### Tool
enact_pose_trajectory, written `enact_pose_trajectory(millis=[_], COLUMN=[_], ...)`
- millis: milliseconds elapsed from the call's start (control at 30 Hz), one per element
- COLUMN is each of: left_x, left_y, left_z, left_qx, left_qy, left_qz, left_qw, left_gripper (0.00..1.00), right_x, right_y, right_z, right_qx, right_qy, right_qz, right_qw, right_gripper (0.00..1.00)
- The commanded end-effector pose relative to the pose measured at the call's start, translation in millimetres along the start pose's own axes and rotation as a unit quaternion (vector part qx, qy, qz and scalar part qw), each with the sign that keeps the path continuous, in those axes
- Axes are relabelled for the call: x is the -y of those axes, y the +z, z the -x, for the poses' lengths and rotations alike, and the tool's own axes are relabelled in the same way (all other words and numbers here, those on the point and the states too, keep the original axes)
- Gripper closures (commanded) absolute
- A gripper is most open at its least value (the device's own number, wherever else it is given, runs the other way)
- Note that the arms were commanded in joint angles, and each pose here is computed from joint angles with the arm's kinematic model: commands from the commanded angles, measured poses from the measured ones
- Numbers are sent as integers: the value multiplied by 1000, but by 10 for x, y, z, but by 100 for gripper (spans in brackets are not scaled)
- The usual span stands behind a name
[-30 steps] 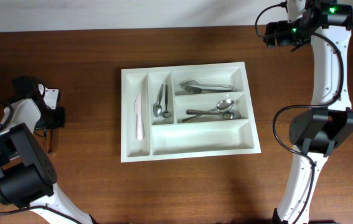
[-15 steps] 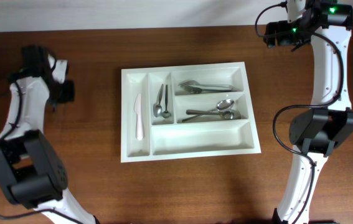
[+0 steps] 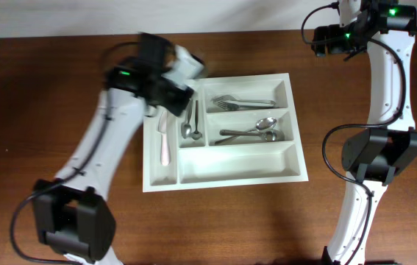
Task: Pack container
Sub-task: 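Carry the tongs into the tray's bottom compartment and release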
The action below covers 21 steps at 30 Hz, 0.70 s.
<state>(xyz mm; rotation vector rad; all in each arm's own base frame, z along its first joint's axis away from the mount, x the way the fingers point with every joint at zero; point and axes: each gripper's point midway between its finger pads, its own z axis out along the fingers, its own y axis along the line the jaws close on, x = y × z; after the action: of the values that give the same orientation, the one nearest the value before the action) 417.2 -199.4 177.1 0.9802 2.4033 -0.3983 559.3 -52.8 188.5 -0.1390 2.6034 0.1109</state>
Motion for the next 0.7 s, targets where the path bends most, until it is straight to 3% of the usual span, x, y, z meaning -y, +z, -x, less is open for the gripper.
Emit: enact_pose_trajectory(millis=[0,133,233,367,433,667], left_x=[711,1225,1517,1669,1731,1724], left_y=[74,218,397,594,725,823], left_z=[165,131,-87,-408,-675,-815], left_qx=[5,-18,-50,-90,-118,-129], left_qy=[122,179,203,222,286,354], left_qz=[-50,-54,-75,-96,-116,-133], left_qw=[991,982,975,966,944,917], left_gripper=[98,98,98,98,98,98], right_x=[-17,-17,-17,-17,-17,-17], right_y=[-165,-165,-165,-165,-165,-165], right_z=[97,97,97,97,97,97], right_qx=[19,19,19,19,19,19], right_qy=[-2,-1,-1,-1,-1,-2], right_qz=[-8,-8,-8,-8,-8,-8], right_qw=[1000,1000,1000,1000,1000,1000], right_gripper=[1,1,1,1,1,2])
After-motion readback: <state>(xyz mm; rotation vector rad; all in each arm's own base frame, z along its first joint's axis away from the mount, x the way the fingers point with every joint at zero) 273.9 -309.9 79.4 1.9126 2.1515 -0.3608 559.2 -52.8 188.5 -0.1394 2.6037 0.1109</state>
